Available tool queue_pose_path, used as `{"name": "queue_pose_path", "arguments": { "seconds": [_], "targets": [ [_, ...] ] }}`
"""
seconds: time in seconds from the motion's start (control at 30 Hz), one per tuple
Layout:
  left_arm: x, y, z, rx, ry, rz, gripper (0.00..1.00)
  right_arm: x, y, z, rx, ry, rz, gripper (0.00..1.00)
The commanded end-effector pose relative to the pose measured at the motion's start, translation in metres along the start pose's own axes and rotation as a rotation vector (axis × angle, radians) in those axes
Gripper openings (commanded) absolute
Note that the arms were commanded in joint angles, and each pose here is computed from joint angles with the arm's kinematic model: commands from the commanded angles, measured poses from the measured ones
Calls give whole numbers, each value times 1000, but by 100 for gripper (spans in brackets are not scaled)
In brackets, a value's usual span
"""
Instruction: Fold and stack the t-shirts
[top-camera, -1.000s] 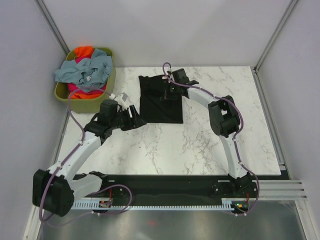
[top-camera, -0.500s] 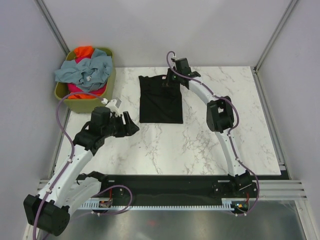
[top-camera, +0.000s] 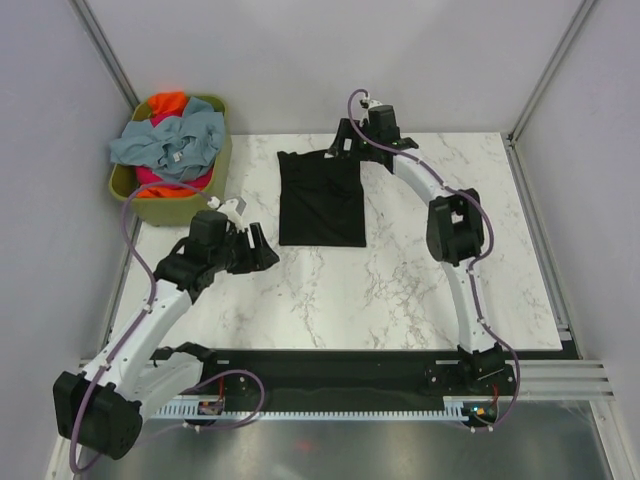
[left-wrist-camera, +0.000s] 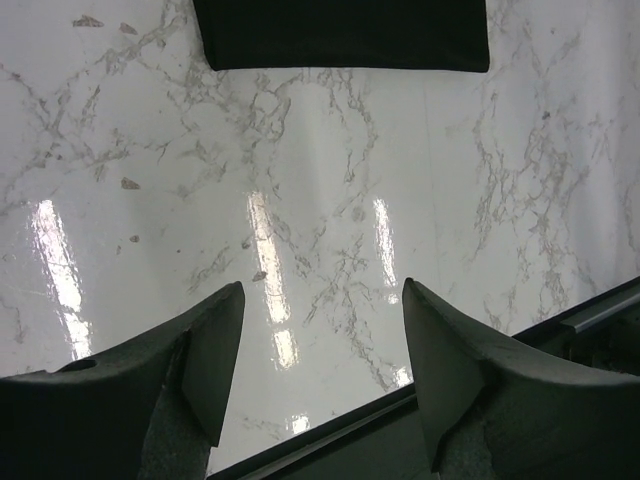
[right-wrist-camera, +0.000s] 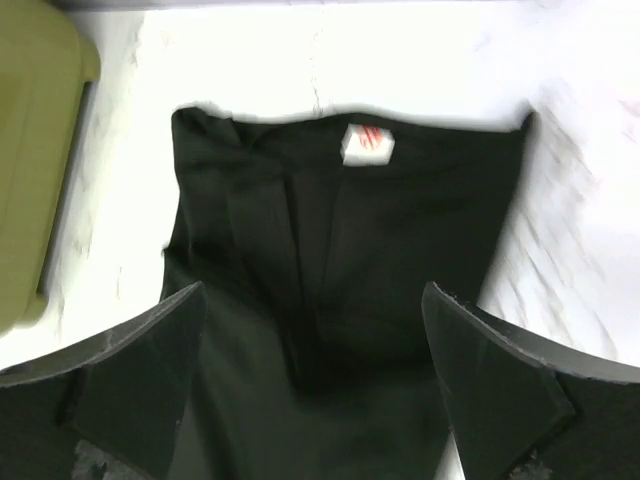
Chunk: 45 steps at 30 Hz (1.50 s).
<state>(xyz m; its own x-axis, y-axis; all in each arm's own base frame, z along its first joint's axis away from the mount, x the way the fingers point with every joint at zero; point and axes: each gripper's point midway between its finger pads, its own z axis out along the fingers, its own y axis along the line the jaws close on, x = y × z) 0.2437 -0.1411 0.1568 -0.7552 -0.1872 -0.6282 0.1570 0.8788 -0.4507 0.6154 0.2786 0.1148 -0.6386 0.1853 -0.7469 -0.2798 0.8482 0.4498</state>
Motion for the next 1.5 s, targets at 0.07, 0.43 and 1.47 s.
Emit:
{"name": "queue_pose_path", "arguments": {
  "seconds": [0.07, 0.43, 1.47],
  "targets": [
    [-3, 9, 21, -42, -10, -82, 73, -53, 33, -127, -17, -126, -4, 98],
    [-21, 22, 79, -50, -103, -182, 73, 152, 0, -205, -8, 223, 199, 88],
    [-7, 67, 166, -107, -45, -276, 70, 248, -13, -150, -17, 414, 264, 49]
  ]
}}
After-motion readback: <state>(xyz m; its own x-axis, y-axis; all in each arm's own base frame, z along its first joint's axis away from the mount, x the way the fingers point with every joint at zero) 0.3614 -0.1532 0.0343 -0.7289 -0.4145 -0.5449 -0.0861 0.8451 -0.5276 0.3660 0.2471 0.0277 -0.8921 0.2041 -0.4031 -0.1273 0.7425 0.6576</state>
